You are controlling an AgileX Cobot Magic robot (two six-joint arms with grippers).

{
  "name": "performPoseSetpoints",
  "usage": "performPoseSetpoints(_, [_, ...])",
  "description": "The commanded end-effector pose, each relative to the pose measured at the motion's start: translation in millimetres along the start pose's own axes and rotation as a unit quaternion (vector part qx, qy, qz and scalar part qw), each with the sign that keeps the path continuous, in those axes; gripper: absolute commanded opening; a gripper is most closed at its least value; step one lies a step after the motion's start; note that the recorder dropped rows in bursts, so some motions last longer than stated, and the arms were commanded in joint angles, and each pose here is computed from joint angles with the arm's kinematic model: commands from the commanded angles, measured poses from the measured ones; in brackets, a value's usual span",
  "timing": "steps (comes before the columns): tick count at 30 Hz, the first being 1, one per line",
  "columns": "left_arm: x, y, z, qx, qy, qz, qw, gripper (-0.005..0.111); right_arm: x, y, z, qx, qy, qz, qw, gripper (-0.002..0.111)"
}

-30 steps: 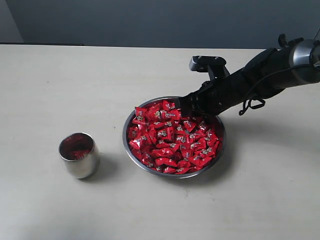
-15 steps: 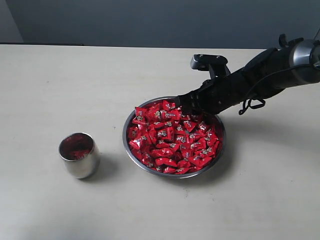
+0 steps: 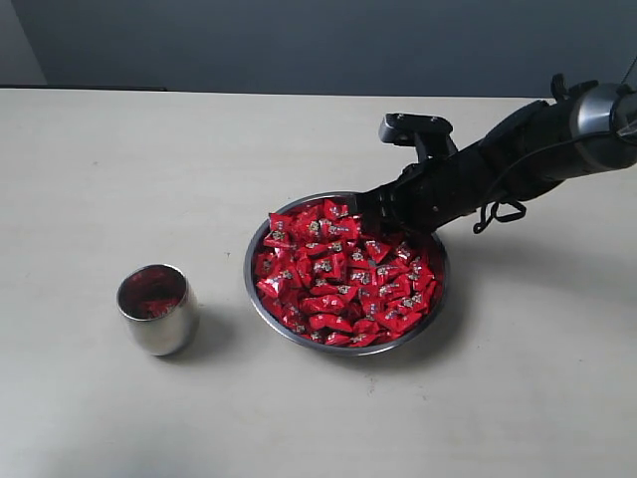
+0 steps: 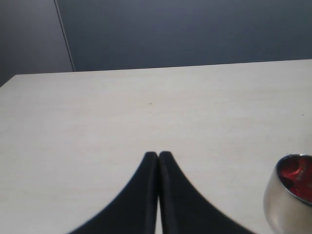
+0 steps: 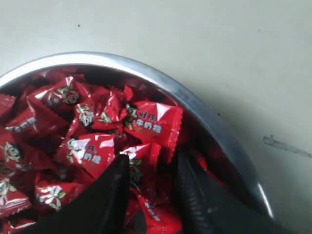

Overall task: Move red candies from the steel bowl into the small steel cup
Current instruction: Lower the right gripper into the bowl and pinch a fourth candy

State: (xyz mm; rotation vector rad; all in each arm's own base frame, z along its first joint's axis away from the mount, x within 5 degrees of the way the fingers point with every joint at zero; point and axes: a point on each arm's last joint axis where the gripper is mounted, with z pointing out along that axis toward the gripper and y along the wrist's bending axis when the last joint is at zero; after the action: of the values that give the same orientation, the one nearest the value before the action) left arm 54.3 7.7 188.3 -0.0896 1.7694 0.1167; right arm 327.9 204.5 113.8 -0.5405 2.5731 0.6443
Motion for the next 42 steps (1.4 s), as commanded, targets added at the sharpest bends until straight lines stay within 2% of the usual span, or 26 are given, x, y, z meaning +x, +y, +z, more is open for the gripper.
performPoseSetpoints(1, [0.9,-0.1,0.0,0.000,-0.001,-0.002,1.000,0.000,0.2,-2.5,2.6,0.001,0.000,0.007,1.000,0.033])
performPoseSetpoints(27, [0.9,-0.1,0.0,0.000,-0.001,-0.002,1.000,0.000,4.2,1.0,8.5,-0.024,0.010,0.027,0.999,0.033])
performPoseSetpoints(32, [0.9,-0.1,0.0,0.000,-0.001,-0.002,1.000,0.000,7.8,9.5,14.9,-0.023,0.015,0.012,1.000,0.019])
performPoseSetpoints(33, [0.9,-0.1,0.0,0.000,-0.001,-0.002,1.000,0.000,5.8,12.9,15.7,-0.025,0.012,0.001,1.000,0.009])
performPoseSetpoints(35, [0.9,-0.1,0.0,0.000,-0.001,-0.002,1.000,0.000,1.6,15.2,15.3,-0.027,0.007,-0.002,1.000,-0.001])
performPoseSetpoints(42, [0.9,-0.1,0.0,0.000,-0.001,-0.002,1.000,0.000,0.7,15.4,14.5,-0.026,0.007,-0.011,1.000,-0.001])
